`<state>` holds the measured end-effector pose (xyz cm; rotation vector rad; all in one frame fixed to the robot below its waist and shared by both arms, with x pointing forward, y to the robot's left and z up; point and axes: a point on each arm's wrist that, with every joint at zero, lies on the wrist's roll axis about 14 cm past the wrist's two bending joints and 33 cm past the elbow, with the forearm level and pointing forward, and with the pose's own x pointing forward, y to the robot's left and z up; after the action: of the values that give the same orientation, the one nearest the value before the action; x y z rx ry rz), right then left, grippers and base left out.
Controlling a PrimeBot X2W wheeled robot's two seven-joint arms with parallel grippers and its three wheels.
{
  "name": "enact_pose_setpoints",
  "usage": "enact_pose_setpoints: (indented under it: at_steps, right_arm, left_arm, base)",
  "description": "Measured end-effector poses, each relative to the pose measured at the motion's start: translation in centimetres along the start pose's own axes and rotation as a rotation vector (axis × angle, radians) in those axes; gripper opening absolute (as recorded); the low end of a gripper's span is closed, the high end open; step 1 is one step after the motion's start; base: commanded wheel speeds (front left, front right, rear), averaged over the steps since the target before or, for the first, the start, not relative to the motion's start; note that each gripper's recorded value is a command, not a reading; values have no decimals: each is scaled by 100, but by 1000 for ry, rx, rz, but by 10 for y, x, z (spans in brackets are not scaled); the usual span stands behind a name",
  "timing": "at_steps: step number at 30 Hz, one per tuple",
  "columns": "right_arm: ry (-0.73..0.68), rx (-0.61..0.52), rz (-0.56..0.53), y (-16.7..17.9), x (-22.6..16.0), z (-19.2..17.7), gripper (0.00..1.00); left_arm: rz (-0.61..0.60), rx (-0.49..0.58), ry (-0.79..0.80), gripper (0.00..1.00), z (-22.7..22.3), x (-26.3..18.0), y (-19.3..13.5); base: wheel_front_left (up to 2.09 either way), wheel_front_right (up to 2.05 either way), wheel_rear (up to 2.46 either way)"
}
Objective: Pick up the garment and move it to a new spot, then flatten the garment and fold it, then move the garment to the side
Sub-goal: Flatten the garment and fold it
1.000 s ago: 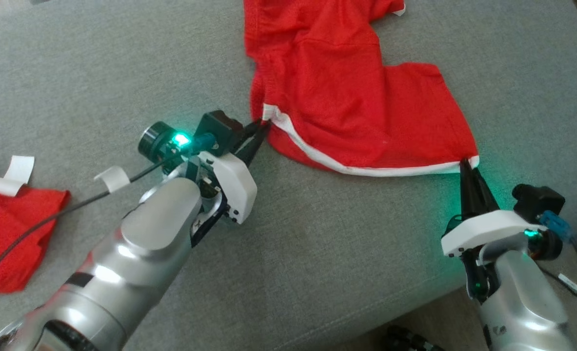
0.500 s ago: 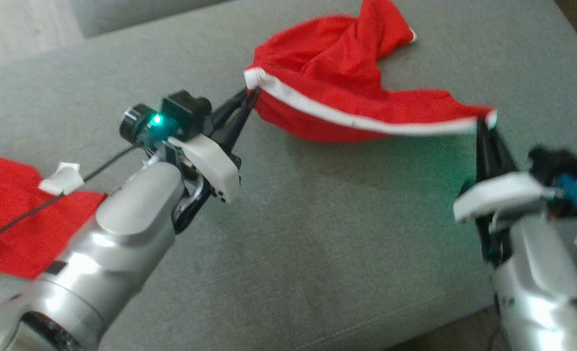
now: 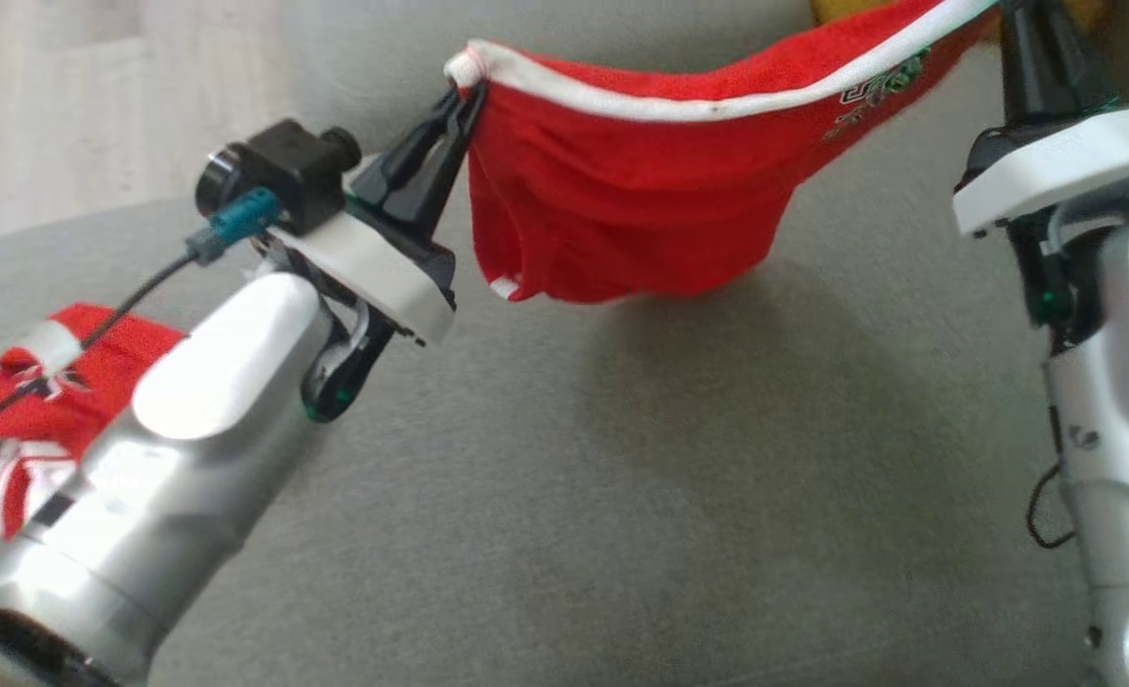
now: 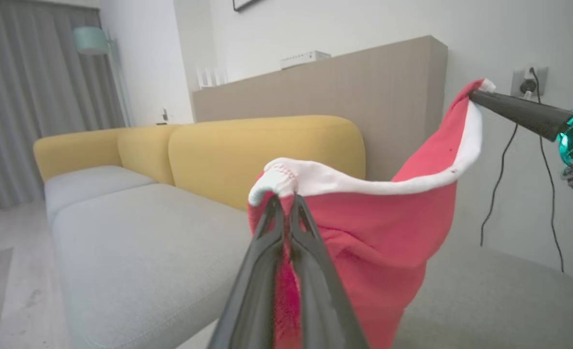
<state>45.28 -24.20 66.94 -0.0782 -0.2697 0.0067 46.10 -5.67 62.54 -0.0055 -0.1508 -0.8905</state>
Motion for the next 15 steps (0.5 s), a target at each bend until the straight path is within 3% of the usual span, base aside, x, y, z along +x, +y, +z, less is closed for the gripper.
enact_pose_setpoints:
  at_steps: [5, 11, 15]
  right_arm:
    - [2, 30, 61, 22, -1, 9, 0]
    - [126, 69, 72, 29, -17, -32, 0]
    - [185, 75, 68, 26, -3, -50, 0]
  left_arm:
    - [35, 38, -23, 0, 25, -28, 6]
    - [50, -18, 45, 0, 10, -50, 4]
    - [63, -35, 73, 0, 3, -44, 20]
  base:
    - [0, 0, 0]
    - [0, 0, 0]
    - [0, 0, 0]
